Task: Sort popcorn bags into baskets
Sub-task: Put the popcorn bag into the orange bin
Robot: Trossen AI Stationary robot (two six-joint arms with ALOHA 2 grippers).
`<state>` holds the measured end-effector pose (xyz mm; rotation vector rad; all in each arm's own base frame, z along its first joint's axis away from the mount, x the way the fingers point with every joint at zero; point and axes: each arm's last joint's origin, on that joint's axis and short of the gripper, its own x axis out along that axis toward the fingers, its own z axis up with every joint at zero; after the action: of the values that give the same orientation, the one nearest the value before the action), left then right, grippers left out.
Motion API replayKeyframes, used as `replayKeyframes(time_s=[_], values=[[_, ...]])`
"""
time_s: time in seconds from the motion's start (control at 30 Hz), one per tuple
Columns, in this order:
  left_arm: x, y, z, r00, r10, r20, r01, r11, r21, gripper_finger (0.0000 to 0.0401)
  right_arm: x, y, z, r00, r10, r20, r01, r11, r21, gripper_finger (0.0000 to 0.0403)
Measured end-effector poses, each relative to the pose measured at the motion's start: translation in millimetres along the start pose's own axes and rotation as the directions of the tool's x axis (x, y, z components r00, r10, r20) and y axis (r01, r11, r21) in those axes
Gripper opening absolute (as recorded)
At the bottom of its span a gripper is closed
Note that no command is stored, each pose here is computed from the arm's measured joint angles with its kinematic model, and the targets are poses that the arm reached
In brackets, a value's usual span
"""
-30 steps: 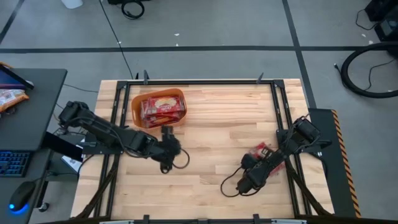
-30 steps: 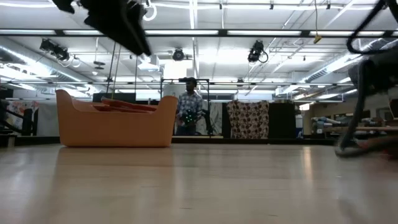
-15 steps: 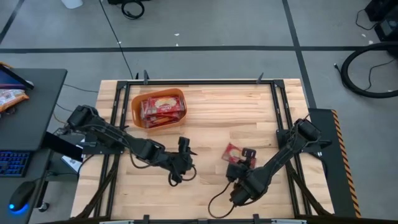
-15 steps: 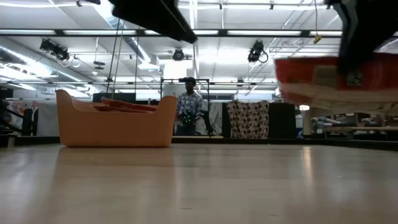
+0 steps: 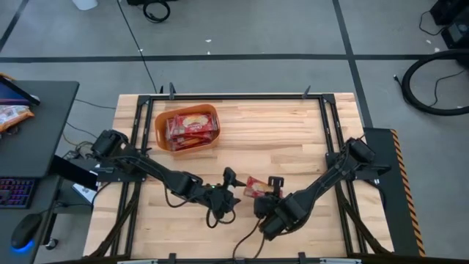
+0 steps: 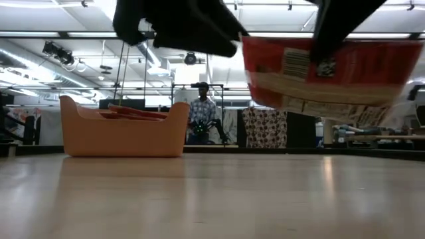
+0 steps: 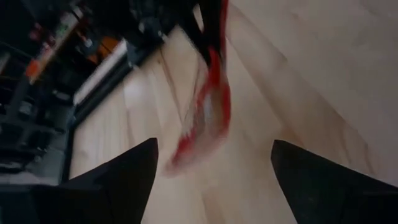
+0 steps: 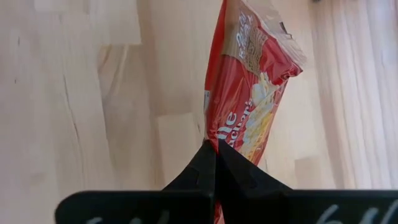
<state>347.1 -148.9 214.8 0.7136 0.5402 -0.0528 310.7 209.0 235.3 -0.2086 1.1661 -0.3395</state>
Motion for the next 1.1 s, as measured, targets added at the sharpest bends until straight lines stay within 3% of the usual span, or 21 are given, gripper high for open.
replayKeyframes(time_s=[0.27,0.5,0.87,1.1], values=[[3,-2,0,0.999,0.034,-0.004,-0.034,0.997,0.074,0.0296,14,-13,22,0.997,0.081,0.015,-0.083,0.990,0.110,0.0007],[3,-3,-3,0.999,0.023,-0.035,-0.020,0.995,0.099,0.0252,26,-28,38,0.989,0.148,0.020,-0.149,0.965,0.216,0.0007],[2,-5,-11,0.993,0.026,-0.118,-0.009,0.989,0.147,0.0151,26,-33,53,0.959,0.268,0.088,-0.281,0.937,0.207,0.0007],[-1,-10,-11,0.992,0.012,-0.127,0.009,0.986,0.166,0.0090,26,-32,54,0.957,0.275,0.093,-0.288,0.938,0.192,0.0016]])
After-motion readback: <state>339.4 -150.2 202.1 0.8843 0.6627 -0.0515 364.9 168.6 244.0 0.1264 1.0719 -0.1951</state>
